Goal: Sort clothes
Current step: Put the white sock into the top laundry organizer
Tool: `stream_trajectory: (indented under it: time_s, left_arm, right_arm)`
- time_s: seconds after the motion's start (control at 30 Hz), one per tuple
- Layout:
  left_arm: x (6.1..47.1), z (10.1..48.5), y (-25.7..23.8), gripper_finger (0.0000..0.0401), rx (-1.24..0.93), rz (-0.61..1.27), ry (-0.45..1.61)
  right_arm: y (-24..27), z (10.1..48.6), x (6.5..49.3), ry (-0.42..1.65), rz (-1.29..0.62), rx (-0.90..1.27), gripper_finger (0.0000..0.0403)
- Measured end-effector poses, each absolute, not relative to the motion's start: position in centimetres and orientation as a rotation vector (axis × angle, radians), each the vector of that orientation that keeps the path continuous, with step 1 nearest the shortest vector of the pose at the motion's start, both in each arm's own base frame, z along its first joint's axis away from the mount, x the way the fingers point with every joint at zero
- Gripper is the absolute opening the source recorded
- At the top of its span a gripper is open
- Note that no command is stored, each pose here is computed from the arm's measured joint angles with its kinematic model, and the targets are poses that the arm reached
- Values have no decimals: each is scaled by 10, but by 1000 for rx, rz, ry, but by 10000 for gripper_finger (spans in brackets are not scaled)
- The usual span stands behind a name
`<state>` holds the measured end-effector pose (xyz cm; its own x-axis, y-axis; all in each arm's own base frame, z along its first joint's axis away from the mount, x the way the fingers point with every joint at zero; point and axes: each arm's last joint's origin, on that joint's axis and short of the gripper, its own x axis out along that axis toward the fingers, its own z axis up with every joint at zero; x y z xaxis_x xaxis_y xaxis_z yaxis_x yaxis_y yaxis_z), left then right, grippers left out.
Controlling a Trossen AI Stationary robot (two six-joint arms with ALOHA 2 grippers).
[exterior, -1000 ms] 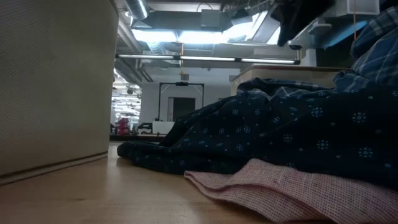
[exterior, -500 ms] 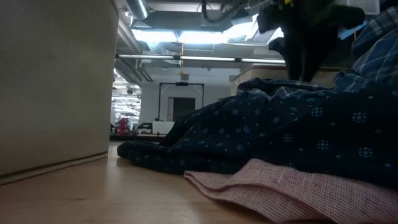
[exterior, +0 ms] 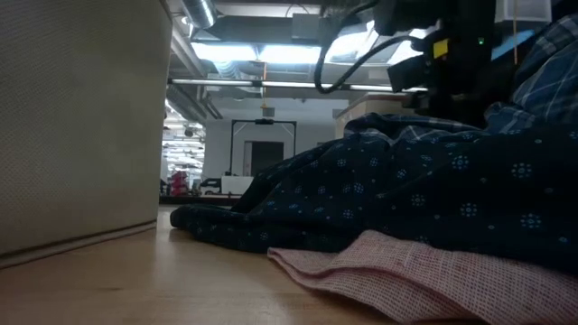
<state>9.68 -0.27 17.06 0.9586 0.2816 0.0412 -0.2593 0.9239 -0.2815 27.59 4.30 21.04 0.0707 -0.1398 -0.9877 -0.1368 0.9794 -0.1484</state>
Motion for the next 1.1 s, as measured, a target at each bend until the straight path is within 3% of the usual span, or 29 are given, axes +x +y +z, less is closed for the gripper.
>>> stream_trajectory:
  time_s: [0.23, 0.5, 0.9, 1.1]
  left_arm:
    - [97, 171, -3, 19, -278, 278, -81]
    - [97, 170, -3, 19, -278, 278, -81]
    - [97, 170, -3, 19, -292, 277, -83]
    - [97, 170, -3, 19, -292, 277, -83]
  right_arm:
    - [44, 211, 286, 1392, 1, -279, 182]
    - [41, 205, 281, 1427, -52, -342, 174]
    - [40, 202, 281, 1415, -82, -363, 13]
    - [40, 218, 286, 1385, -96, -359, 22]
